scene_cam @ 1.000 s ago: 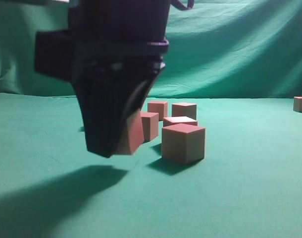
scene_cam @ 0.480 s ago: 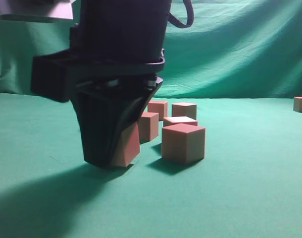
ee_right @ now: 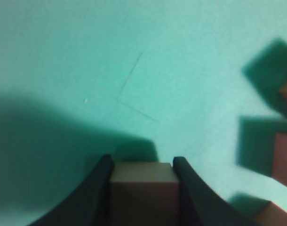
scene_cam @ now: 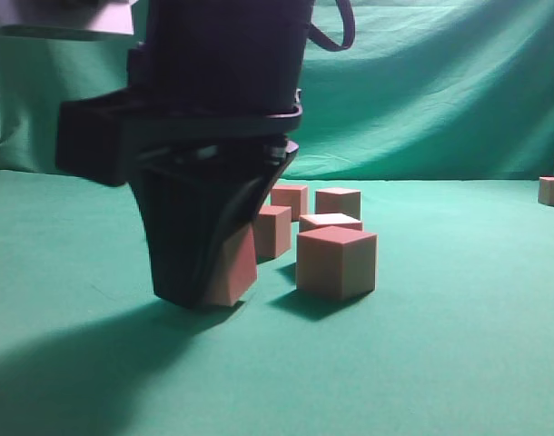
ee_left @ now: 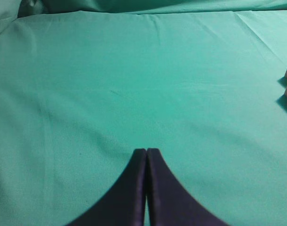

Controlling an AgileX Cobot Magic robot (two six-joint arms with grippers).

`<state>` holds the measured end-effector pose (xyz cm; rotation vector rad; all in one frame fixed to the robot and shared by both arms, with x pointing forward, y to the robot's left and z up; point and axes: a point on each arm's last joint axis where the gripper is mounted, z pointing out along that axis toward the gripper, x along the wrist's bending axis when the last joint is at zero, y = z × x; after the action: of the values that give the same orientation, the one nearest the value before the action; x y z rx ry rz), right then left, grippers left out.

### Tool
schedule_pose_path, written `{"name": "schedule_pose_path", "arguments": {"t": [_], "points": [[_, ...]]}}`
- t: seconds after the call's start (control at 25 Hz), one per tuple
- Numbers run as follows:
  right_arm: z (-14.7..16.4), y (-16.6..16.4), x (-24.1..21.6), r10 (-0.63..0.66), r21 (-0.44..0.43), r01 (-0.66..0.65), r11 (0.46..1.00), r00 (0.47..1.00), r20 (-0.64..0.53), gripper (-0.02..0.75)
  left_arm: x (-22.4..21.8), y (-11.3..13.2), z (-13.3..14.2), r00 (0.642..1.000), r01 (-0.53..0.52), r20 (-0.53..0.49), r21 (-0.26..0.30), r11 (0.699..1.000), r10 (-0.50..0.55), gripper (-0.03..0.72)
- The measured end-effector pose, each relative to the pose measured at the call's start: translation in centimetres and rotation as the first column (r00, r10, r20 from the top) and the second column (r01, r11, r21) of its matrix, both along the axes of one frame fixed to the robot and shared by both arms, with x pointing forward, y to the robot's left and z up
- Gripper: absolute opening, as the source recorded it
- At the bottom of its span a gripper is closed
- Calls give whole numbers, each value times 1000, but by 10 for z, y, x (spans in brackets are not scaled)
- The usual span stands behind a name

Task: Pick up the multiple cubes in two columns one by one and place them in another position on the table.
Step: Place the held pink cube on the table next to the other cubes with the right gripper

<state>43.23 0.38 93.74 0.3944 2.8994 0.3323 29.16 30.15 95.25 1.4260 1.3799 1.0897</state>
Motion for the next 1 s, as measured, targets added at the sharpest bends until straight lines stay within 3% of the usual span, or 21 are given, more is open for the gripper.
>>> {"name": "schedule_pose_path", "arguments": {"t": [0.8,0.84,1.0], "points": [[0,-1,0,19,-12,-19,1000,1000,0,255,0,0,0,1000,0,0,0,1000,0,0],[0,-1,0,19,-13,-19,1000,1000,0,315,0,0,0,1000,0,0,0,1000,0,0],[0,-1,0,19,-13,-19,1000,1000,0,313,0,0,0,1000,0,0,0,1000,0,0]]}}
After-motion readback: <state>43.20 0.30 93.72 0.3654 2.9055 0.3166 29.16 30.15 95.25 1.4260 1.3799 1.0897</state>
